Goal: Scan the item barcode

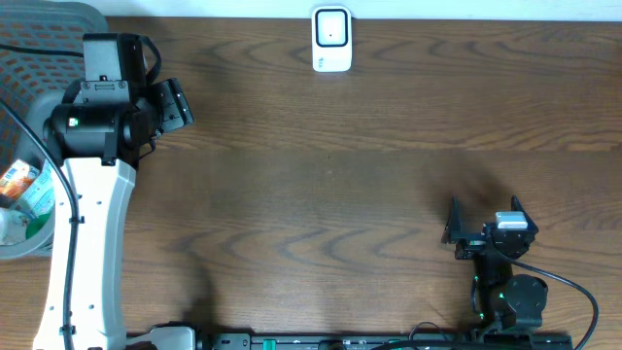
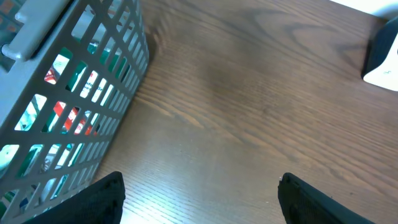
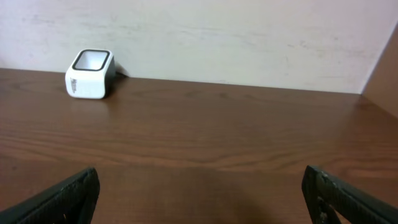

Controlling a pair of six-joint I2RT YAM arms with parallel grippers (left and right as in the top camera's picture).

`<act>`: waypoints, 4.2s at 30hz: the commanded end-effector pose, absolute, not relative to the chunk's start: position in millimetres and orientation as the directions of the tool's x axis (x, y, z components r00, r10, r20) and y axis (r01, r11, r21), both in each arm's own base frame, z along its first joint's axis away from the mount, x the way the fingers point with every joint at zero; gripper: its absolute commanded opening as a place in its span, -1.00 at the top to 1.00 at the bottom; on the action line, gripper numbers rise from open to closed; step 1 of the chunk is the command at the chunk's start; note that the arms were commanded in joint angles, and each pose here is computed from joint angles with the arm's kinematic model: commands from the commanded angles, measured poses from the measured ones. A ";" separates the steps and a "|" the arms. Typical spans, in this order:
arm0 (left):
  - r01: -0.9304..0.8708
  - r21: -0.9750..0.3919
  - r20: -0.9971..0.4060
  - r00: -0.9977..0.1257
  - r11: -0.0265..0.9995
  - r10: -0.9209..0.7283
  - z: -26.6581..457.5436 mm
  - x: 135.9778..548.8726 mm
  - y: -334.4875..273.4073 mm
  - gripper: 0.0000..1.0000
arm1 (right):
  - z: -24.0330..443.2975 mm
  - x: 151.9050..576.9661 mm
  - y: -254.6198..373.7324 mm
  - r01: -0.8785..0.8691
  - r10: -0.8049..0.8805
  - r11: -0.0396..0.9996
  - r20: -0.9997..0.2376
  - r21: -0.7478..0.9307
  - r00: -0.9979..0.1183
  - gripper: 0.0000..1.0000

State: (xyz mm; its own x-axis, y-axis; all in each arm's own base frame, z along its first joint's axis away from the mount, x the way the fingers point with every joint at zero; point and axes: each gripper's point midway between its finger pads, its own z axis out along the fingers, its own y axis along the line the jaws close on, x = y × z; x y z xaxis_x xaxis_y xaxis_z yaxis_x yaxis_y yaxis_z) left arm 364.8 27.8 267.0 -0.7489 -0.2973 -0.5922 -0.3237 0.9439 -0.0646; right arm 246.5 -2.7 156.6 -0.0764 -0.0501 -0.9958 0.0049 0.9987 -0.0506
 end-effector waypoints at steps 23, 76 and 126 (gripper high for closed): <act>-0.326 -0.055 -0.603 -0.743 0.944 -0.291 271.8 367.1 31.0 -0.64 | 156.4 246.2 -2.8 0.007 -0.048 0.999 -0.996 -0.049 -0.076 -0.99; -0.326 -0.056 -0.604 -0.742 0.944 -0.292 272.0 367.4 31.0 -0.64 | 156.2 246.2 -2.8 0.007 -0.048 0.999 -0.996 -0.049 -0.076 -0.99; -0.325 -0.059 -0.611 -0.736 0.944 -0.292 273.4 369.6 31.0 -0.64 | 156.1 246.3 -1.6 0.002 -0.049 0.999 -0.996 -0.049 -0.077 -0.98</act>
State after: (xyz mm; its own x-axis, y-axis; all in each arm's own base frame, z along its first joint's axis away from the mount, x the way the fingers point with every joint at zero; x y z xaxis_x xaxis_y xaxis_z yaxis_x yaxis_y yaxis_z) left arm 366.4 27.9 268.2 -0.7439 -0.2973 -0.5985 -0.3232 0.9440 -0.0672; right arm 246.5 -2.7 156.6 -0.0764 -0.0501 -0.9958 0.0049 0.9987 -0.0506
